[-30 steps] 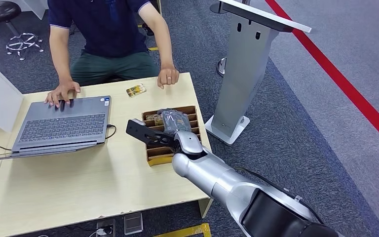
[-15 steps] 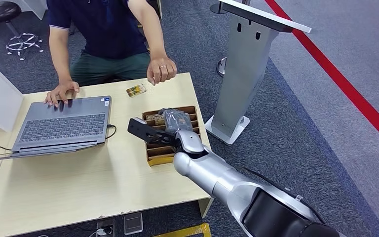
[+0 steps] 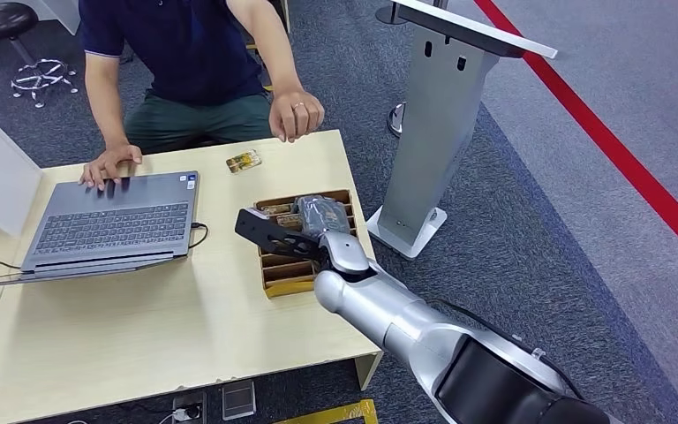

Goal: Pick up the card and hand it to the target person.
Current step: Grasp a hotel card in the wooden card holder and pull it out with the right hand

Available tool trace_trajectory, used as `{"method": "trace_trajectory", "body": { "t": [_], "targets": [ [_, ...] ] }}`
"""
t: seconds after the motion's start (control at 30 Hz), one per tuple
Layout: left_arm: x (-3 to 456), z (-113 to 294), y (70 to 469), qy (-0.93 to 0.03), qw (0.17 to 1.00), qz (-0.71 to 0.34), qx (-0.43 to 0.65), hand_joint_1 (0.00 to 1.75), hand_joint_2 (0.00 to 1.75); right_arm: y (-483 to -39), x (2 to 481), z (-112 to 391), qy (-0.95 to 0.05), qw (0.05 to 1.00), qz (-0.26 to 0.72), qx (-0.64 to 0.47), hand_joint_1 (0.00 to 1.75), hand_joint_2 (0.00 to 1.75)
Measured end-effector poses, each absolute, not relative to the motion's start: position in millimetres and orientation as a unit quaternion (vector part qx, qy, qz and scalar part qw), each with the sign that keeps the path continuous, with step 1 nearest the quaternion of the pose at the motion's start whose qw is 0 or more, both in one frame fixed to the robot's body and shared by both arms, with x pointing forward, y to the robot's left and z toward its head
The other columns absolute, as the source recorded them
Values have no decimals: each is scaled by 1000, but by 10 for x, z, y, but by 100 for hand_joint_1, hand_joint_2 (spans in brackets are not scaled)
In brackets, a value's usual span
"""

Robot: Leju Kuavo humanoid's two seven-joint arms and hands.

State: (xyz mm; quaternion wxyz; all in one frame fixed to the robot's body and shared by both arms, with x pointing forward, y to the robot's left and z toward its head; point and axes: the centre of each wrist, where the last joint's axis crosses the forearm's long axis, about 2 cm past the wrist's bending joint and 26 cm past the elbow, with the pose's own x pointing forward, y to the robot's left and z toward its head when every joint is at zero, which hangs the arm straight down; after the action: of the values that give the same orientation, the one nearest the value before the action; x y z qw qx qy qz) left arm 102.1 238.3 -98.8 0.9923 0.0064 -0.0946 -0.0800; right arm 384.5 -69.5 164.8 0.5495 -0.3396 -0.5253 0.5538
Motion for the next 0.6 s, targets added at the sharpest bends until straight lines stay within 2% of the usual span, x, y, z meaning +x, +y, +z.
{"method": "trace_trajectory", "body": {
  "t": [0.33,0.6],
  "targets": [
    [1023,-987,2383,-94,992,-80,6,0,175,-705,3844,1635,-525,550,554,-339,83,175],
    [1020,-988,2383,-94,992,-80,6,0,175,-706,3842,1628,-524,550,556,-338,97,175]
  ]
}}
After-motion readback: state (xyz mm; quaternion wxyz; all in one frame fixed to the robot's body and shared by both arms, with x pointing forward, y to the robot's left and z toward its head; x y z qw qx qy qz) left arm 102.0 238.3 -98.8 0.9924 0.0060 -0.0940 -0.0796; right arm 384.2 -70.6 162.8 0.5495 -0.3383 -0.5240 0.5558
